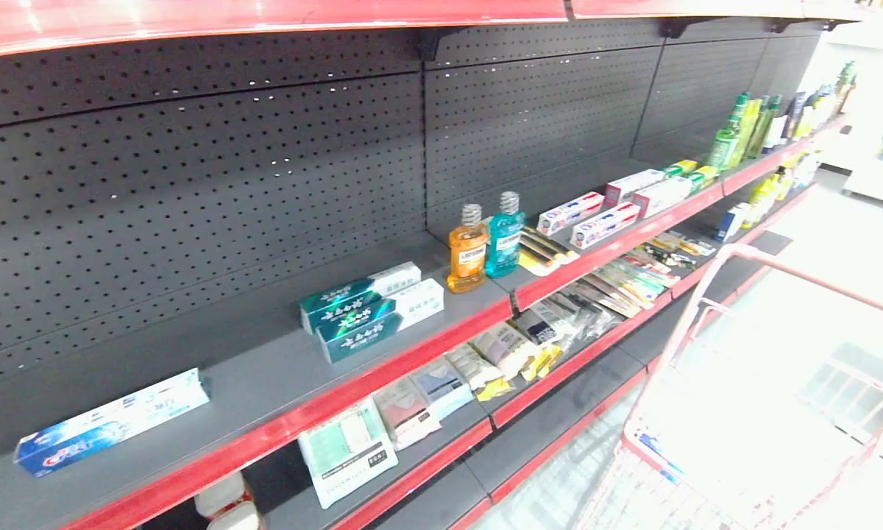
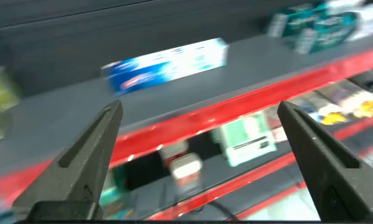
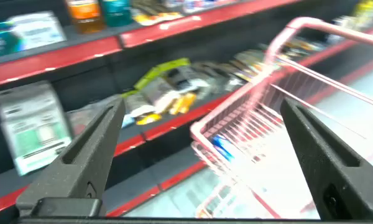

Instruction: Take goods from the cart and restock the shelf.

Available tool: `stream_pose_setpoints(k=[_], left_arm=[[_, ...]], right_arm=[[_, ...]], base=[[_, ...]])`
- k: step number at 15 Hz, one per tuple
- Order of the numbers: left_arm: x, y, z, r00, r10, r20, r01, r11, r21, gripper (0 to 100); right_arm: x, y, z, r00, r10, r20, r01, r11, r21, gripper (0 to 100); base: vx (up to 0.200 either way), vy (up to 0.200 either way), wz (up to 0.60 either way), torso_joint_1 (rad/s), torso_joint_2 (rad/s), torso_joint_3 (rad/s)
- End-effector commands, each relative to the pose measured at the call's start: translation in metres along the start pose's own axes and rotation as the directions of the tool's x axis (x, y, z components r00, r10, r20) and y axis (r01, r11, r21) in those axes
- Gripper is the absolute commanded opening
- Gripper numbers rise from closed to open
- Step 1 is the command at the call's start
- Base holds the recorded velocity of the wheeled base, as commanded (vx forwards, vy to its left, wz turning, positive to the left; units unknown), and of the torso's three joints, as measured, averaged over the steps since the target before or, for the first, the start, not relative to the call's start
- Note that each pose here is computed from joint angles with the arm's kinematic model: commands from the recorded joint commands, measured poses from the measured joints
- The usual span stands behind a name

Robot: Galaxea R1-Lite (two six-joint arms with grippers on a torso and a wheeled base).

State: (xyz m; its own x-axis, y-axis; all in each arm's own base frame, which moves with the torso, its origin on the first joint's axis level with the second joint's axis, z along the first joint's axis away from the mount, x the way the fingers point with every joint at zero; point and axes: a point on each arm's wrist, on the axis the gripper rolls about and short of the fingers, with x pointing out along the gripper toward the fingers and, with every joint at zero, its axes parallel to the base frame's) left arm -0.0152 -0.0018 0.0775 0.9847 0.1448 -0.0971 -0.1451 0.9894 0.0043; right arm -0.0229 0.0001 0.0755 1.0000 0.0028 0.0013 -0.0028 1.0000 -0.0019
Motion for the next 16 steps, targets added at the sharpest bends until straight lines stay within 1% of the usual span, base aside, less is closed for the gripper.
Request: stream_pose_setpoints(k=[1,6,12,14,15,16], left_arm=[[0.000,0.000,0.000,1.000,0.001,-0.001,-0.001,1.000,0.000,100],[0.000,0.000,0.000,1.000,0.001,-0.001,-0.001,1.000,0.000,100],[0.000,0.000,0.000,1.000,0.000,0.001,0.000,1.000,0.000,100],[0.000,0.000,0.000,1.000,0.001,-0.001,-0.001,1.000,0.001,100],[0.000,0.000,0.000,1.000,0.001,-0.001,-0.001,1.000,0.000,100],[0.000,0.000,0.000,1.000,0.001,0.001,-0.001,1.000,0.000,100]], right_arm=[[0.000,0.000,0.000,1.000,0.000,-0.001,0.000,1.000,0.000,100],[0.000,0.000,0.000,1.000,0.000,-0.001,0.000,1.000,0.000,100],[0.000,0.000,0.001,1.000,0.003,-0.004,-0.003,1.000,-0.006,100],[0.003,0.000,0.001,0.999,0.003,-0.033,-0.003,1.000,-0.001,100],[0.007,0.000,0.003,0.995,-0.041,-0.093,0.045,0.998,0.043,100],[0.014,0.000,0.004,0.981,-0.079,-0.175,0.092,0.994,0.066,100]], base=[[0.000,0.000,-0.60,0.002,0.00,0.002],[0.000,0.000,-0.60,0.003,0.00,0.001],[0.000,0.000,0.00,0.000,0.00,0.000],[0.000,0.000,0.00,0.000,0.00,0.000],[0.000,0.000,0.00,0.000,0.00,0.000],[0.000,0.000,0.00,0.000,0.00,0.000]])
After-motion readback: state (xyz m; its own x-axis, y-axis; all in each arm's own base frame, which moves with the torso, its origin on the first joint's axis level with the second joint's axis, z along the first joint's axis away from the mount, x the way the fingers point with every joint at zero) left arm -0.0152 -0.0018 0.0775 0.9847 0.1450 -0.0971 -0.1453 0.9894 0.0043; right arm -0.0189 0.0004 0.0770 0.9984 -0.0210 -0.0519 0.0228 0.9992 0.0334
